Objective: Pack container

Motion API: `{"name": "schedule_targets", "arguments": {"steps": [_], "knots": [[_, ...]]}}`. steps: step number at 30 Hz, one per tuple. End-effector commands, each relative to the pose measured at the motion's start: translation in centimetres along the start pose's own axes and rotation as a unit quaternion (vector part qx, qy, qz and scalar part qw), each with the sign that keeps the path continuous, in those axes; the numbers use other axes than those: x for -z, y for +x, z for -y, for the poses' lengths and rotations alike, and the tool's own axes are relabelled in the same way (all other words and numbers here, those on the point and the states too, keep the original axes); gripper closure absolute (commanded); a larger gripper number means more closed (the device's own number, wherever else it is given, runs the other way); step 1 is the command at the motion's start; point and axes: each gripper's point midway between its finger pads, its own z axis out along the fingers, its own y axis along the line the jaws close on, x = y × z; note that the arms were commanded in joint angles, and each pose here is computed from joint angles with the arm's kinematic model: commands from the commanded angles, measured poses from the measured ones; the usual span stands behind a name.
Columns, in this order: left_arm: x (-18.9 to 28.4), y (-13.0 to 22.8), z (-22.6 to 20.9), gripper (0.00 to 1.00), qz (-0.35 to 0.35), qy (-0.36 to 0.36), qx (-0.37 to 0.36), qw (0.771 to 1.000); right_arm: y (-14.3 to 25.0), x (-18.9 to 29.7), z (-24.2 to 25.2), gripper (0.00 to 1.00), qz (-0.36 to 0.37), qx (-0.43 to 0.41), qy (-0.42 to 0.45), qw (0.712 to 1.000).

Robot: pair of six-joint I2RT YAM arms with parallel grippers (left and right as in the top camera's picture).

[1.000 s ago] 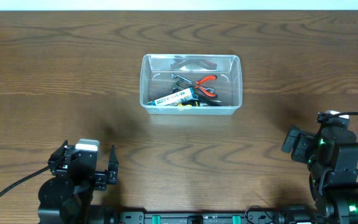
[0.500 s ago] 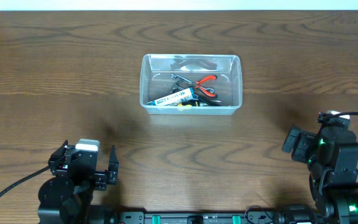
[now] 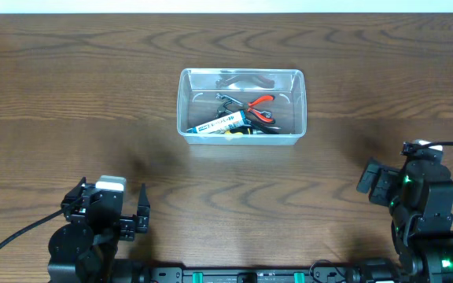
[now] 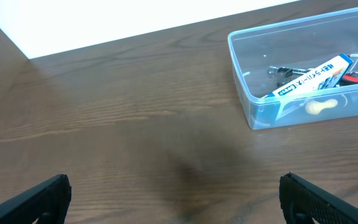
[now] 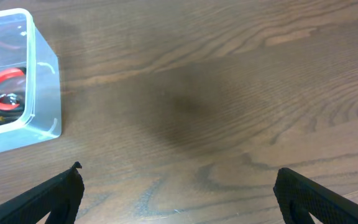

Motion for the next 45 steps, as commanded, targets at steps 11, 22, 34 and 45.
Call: {"name": "schedule_targets", "arguments": {"steps": [11, 22, 34, 45], "knots": [[0.2, -0.3, 0.1, 0.02, 0.007, 0.003, -0.005, 1.000, -1.0, 5.5, 2.1, 0.01, 0.151, -0.050, -0.014, 0.987], [0.2, -0.3, 0.1, 0.02, 0.007, 0.003, -0.005, 1.000, -3.6, 0.5, -2.4, 0.01, 0.338, -0.060, -0.116, 0.932], [0.2, -0.3, 0.1, 0.02, 0.007, 0.003, -0.005, 1.000, -2.3, -0.4, -2.4, 0.01, 0.428, -0.072, -0.131, 0.891], [0.2, -0.3, 0.1, 0.02, 0.007, 0.003, -0.005, 1.000, 0.9, -2.8, -5.3, 0.01, 0.352, 0.005, -0.182, 0.918]]}}
